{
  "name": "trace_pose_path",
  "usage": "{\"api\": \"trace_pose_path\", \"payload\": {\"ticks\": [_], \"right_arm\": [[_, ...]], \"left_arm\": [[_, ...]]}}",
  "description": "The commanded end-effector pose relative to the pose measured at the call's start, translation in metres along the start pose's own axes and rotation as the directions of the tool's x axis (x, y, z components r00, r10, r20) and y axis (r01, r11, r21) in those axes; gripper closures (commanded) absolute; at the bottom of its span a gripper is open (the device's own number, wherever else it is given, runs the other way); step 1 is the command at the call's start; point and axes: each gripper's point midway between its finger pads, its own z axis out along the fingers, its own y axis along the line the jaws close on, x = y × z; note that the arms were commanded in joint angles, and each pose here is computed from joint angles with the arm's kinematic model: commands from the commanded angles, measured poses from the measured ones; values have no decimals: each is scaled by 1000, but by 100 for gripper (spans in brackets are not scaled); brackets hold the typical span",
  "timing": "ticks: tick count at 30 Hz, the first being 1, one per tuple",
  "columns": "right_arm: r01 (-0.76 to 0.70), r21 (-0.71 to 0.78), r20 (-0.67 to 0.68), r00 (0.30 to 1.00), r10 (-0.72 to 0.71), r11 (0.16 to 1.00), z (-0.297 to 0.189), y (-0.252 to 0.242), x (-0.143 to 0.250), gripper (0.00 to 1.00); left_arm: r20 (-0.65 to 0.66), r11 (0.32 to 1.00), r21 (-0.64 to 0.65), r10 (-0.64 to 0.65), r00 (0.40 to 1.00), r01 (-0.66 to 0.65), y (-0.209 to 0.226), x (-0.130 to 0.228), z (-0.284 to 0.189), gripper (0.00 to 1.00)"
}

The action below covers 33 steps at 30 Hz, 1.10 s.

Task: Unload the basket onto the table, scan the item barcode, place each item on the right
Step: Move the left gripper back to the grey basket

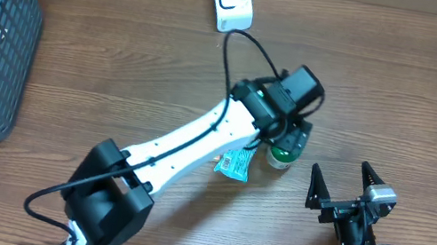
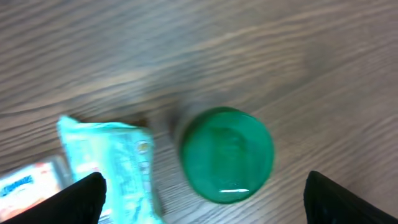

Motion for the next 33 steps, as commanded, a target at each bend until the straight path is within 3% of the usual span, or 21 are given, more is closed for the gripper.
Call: {"api": "trace_pose_path", "payload": {"ticks": [1, 18, 21, 24, 25, 33], "right_arm": [[7, 13, 3, 1000, -7, 1000, 0, -3, 2, 0], [7, 13, 3, 1000, -7, 1000, 0, -3, 2, 0], [7, 13, 3, 1000, -7, 1000, 0, -3, 2, 0], [7, 13, 3, 1000, -7, 1000, 0, -3, 2, 0], [7, 13, 3, 1000, -7, 1000, 0, -3, 2, 0], [7, 13, 3, 1000, -7, 1000, 0, -3, 2, 0]], "left_arm": [[-24, 999, -12, 43, 999, -44, -5, 6, 19, 12], [-93, 998, -35, 50, 994, -53, -9, 25, 68, 11], [-97, 998, -38, 49, 994, -53, -8, 26, 70, 21], [-96, 998, -37, 49, 994, -52, -8, 26, 70, 42], [-97, 998, -38, 47, 994, -51, -8, 26, 70, 45], [-126, 996, -76, -51, 991, 42, -1, 34, 67, 41]]}}
